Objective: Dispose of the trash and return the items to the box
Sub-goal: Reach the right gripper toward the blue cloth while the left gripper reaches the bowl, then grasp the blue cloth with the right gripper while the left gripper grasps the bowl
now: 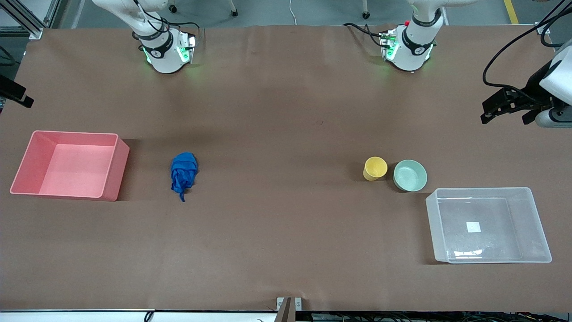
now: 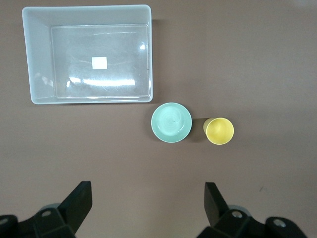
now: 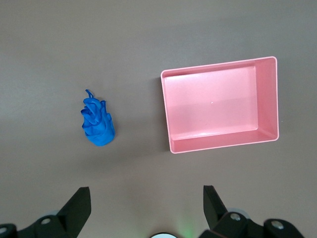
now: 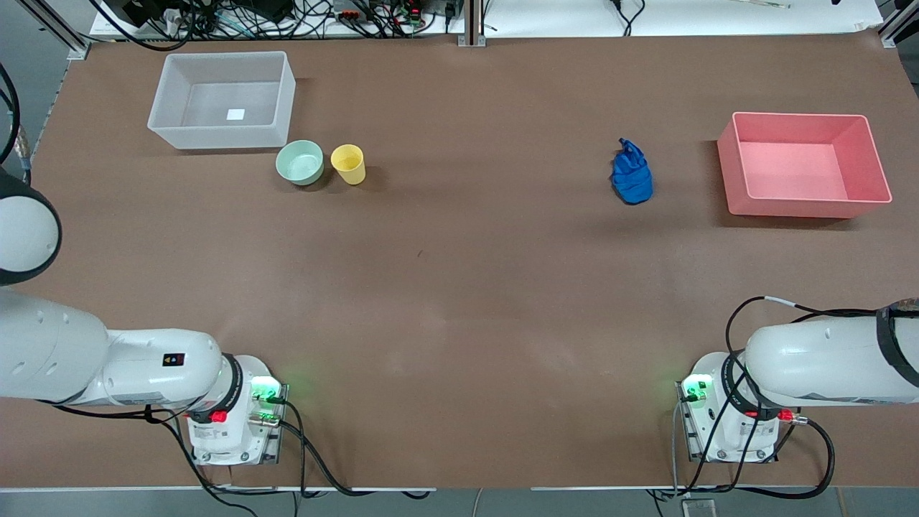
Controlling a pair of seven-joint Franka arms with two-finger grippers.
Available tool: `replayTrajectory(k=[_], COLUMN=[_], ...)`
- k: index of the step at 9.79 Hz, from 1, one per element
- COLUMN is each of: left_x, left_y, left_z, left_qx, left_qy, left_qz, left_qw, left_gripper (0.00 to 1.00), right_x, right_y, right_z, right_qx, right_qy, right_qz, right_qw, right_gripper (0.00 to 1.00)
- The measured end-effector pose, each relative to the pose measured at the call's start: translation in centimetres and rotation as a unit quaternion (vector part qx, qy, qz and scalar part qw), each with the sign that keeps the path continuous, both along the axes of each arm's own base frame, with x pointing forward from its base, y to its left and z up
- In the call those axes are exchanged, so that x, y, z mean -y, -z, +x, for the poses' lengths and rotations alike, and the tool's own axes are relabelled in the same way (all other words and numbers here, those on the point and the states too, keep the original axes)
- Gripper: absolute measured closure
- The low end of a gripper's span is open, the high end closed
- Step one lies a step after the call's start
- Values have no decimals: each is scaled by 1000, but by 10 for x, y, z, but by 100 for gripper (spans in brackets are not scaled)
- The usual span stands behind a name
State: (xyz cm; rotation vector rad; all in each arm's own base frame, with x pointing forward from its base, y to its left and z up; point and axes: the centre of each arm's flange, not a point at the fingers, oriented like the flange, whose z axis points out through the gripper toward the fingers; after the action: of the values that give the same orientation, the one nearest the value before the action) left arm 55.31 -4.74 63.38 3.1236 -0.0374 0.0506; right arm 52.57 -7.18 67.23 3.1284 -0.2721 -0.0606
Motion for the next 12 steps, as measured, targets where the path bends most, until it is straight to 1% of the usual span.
replayTrajectory(k=[4,5,7,8,9,10,11,12], left_x=[0,-3,-19,-21,-21,-22,-24,-25], left_y=[3,5,15,27,45,70,105,140], left_z=[3,5,13,18,24,30,34,34], left_qx=[1,1,3,2,3,5,5,-2], left_qy=[0,-4,-17,-19,-19,-20,-23,-24], left_qz=[-1,-1,-2,-2,-3,-4,-4,-4], left_qw=[1000,1000,1000,1000,1000,1000,1000,1000], left_gripper=[0,0,0,1,2,2,2,2], right_x=[0,-4,-42,-70,-96,-119,-137,-149], right_y=[0,1,16,42,84,137,197,256], right_z=[0,0,8,20,33,42,46,44], right_qx=[0,-3,-13,-13,-12,-12,-8,-1], right_qy=[0,-4,-38,-50,-61,-74,-87,-97], right_qz=[0,1,1,-1,-1,0,3,7], right_qw=[1000,1000,999,999,998,997,996,995], right_gripper=[0,0,0,0,0,0,0,0])
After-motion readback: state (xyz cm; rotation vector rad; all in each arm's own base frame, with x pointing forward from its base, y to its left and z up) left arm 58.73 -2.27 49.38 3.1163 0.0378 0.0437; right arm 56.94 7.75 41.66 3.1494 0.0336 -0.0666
